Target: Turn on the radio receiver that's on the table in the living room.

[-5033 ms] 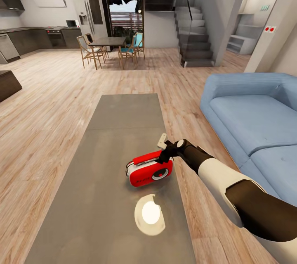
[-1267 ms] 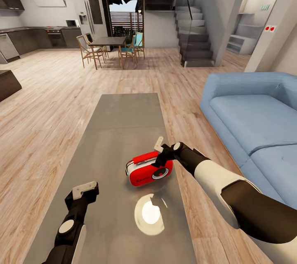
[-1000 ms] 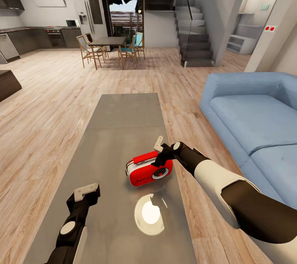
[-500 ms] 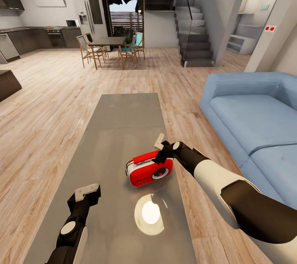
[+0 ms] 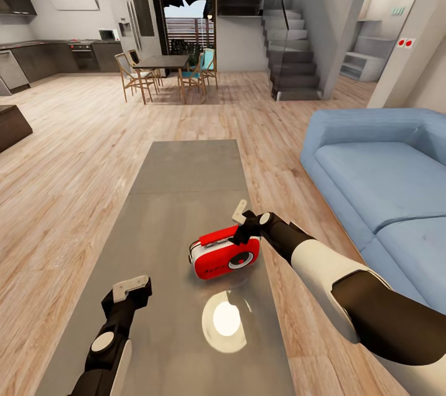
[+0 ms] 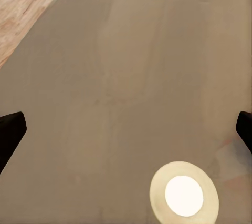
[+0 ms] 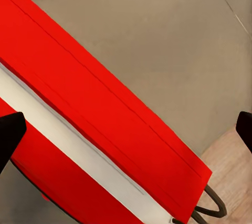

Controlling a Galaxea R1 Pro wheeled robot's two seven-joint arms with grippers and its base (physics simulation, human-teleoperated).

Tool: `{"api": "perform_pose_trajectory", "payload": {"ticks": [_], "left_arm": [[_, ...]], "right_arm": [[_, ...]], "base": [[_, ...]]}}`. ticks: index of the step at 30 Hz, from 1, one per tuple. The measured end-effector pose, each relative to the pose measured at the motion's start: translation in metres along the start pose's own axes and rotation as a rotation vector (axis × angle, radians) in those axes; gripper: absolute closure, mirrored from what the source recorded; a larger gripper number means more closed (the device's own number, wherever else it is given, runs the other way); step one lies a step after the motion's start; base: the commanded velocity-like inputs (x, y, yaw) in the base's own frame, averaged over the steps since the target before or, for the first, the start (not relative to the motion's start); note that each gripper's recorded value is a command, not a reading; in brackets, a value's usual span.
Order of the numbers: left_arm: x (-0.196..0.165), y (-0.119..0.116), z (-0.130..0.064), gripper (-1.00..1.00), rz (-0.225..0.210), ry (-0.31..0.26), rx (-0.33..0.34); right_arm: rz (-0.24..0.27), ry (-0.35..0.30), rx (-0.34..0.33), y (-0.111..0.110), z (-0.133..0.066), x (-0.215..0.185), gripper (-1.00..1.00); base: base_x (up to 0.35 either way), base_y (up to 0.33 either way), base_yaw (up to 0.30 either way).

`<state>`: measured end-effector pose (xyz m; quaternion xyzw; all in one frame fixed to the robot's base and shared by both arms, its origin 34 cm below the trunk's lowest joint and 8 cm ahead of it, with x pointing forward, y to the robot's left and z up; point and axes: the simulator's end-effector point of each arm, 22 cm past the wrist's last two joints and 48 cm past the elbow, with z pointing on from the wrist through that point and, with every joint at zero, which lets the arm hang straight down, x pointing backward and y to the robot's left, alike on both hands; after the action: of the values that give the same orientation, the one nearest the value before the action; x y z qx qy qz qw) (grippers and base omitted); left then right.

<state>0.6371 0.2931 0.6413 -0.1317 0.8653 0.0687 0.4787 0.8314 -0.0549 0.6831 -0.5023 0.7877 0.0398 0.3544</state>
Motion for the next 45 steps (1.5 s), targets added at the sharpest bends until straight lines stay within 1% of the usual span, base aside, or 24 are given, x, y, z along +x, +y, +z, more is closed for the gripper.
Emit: {"api": "perform_pose_trajectory", "payload": {"ticks": [34, 40, 45], "left_arm": [[0.002, -0.001, 0.000, -1.00, 0.000, 0.006, 0.003], [0.000, -0.016, -0.001, -1.00, 0.015, 0.001, 0.034], [0.000, -0.021, -0.002, -1.00, 0.019, 0.000, 0.045]], "right_arm": [[0.004, -0.001, 0.001, 0.000, 0.000, 0.000, -1.00], [-0.003, -0.016, 0.001, 0.000, 0.000, -0.003, -1.00], [-0.008, -0.024, 0.001, 0.000, 0.000, -0.005, -1.00]], "base": [[0.000, 0.000, 0.000], [0.000, 0.000, 0.000], [0.000, 0.000, 0.000]]}}
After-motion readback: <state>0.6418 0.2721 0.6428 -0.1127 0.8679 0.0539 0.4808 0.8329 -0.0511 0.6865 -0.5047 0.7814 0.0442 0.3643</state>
